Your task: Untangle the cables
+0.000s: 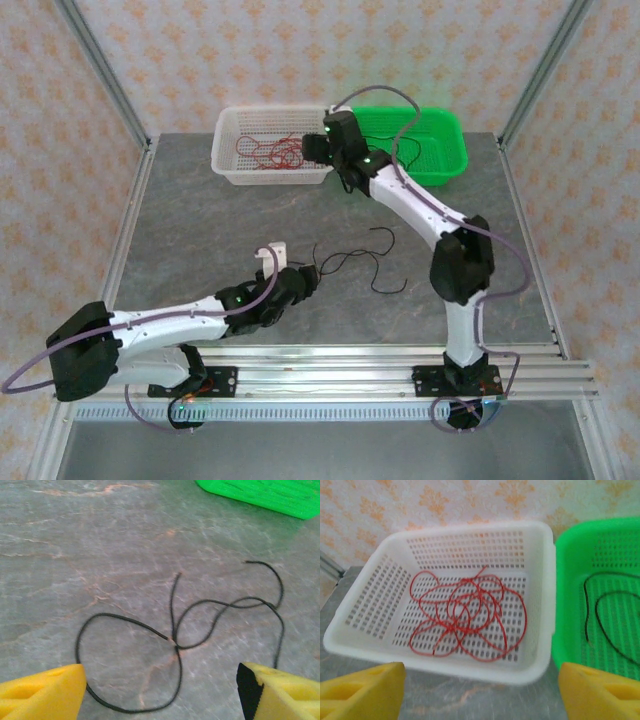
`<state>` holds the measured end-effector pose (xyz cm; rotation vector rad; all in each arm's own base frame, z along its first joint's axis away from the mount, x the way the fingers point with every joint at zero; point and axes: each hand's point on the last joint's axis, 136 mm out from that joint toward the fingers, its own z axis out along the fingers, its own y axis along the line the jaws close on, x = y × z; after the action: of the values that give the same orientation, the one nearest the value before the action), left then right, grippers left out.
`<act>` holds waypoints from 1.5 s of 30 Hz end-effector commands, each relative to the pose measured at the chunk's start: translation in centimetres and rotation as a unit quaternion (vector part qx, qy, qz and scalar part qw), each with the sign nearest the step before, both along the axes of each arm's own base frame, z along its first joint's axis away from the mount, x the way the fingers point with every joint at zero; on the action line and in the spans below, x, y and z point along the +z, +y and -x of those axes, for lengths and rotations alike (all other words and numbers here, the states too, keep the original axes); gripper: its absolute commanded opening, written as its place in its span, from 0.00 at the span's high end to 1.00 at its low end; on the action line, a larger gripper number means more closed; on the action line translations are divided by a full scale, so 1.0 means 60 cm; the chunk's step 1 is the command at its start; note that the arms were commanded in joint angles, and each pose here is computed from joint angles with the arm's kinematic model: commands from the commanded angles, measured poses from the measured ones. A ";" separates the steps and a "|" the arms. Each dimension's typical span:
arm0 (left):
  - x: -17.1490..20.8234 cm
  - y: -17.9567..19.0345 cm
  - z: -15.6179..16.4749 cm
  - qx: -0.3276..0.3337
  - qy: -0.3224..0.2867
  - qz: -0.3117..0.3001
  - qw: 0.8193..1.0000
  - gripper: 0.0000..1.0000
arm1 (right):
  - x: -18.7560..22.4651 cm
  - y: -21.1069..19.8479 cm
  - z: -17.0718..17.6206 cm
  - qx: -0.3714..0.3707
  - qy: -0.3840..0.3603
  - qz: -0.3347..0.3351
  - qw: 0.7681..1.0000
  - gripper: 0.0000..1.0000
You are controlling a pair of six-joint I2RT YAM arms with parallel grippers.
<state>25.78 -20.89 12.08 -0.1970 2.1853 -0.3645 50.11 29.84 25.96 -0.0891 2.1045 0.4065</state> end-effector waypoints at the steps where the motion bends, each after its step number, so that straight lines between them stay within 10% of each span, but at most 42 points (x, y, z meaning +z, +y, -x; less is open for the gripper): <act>1: 0.016 -0.008 -0.023 -0.009 -0.011 0.004 1.000 0.22 | 0.025 -0.018 0.033 -0.004 -0.012 -0.036 0.999 0.21; 28: -0.109 -0.090 -0.169 -0.061 0.047 -0.127 0.989 0.38 | -0.020 -0.172 0.311 0.002 0.022 -0.119 0.993 0.26; 35: -0.105 -0.095 -0.173 -0.062 0.045 -0.126 0.989 0.61 | -0.027 -0.207 0.350 -0.016 0.024 -0.125 0.992 0.26; 40: -0.077 -0.111 -0.174 -0.070 0.033 -0.122 0.990 1.00 | -0.038 -0.216 0.373 -0.015 0.030 -0.147 0.989 0.26; 45: -0.034 -0.139 -0.171 -0.083 0.013 -0.122 0.989 1.00 | -0.063 -0.221 0.390 -0.015 0.046 -0.158 0.986 0.26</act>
<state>35.94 -28.33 7.00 0.1018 2.3036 -0.1821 27.36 16.82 23.11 0.1185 2.0780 0.7101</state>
